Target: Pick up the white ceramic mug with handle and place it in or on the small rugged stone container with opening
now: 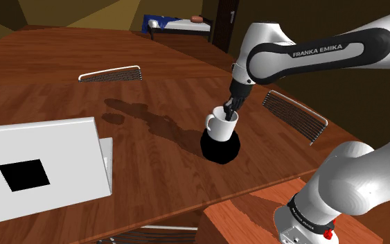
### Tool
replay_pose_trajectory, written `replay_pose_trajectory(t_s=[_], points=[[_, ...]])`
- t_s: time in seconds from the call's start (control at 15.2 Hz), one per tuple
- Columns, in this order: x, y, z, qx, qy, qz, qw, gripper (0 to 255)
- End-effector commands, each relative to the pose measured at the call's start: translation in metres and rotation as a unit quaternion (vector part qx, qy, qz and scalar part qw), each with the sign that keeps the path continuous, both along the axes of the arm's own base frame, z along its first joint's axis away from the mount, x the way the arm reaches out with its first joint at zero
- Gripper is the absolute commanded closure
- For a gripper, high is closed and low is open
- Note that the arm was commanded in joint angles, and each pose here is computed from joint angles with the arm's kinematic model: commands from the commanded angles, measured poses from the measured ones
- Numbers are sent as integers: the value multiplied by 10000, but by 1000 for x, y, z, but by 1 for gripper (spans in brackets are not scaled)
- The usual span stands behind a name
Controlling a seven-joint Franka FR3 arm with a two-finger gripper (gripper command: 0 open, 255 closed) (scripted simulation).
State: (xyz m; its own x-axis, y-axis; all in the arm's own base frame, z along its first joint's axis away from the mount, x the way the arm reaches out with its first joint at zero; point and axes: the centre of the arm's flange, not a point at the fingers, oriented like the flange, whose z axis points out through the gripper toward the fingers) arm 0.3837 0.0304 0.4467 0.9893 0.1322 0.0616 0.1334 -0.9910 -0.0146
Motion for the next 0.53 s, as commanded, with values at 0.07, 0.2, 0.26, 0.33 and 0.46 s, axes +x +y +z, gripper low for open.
replay_pose_trajectory(t_s=[0.07, 0.2, 0.26, 0.33, 0.46], points=[[0, 0, 0, 0, -3, 0, 10000, 255], [0, 0, 0, 0, -3, 0, 10000, 0], [0, 0, 0, 0, -3, 0, 10000, 0], [0, 0, 0, 0, -3, 0, 10000, 0], [0, 0, 0, 0, -3, 0, 10000, 0]])
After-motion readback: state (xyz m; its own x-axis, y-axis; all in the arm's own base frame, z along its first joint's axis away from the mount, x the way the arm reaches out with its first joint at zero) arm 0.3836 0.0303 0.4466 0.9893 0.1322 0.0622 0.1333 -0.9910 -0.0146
